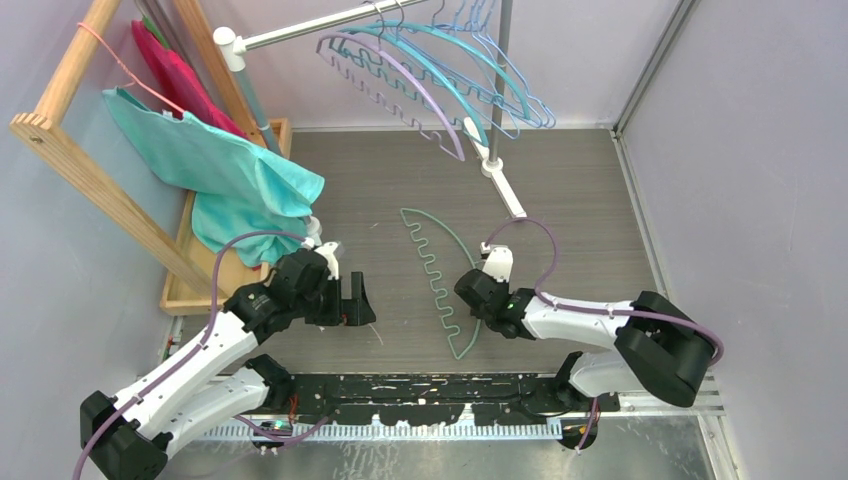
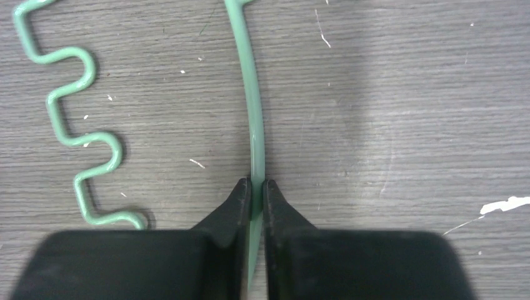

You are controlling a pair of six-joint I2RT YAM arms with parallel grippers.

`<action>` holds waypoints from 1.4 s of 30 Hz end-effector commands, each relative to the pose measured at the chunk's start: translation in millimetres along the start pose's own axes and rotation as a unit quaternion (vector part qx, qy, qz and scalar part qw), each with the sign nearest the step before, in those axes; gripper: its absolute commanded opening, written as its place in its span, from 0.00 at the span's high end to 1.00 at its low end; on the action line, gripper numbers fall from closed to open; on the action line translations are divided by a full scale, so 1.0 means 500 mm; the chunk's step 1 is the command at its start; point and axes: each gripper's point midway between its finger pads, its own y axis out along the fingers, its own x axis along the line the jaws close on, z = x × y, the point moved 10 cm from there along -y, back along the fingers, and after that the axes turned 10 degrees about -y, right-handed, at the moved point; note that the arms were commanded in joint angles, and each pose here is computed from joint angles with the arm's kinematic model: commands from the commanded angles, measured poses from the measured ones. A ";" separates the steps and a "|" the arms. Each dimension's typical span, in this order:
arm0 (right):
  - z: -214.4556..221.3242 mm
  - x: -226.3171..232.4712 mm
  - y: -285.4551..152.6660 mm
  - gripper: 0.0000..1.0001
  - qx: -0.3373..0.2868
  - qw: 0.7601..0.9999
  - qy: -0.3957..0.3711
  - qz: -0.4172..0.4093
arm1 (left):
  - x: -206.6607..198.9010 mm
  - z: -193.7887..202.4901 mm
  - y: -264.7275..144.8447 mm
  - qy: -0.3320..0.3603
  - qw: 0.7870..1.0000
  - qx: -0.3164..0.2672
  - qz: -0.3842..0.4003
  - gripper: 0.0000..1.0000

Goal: Organize the hangers

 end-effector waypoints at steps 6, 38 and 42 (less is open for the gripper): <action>0.029 -0.012 0.003 0.99 0.016 1.000 -0.007 -0.001 | -0.022 -0.018 -0.002 -0.008 0.999 -0.028 0.026 0.02; -0.083 0.195 -0.286 0.99 -0.113 0.971 -0.084 -0.193 | -0.036 -0.037 0.037 -0.167 0.964 -0.159 0.130 0.02; -0.082 0.197 -0.296 0.99 -0.107 0.968 -0.090 -0.211 | -0.038 -0.044 0.045 -0.169 0.960 -0.174 0.138 0.07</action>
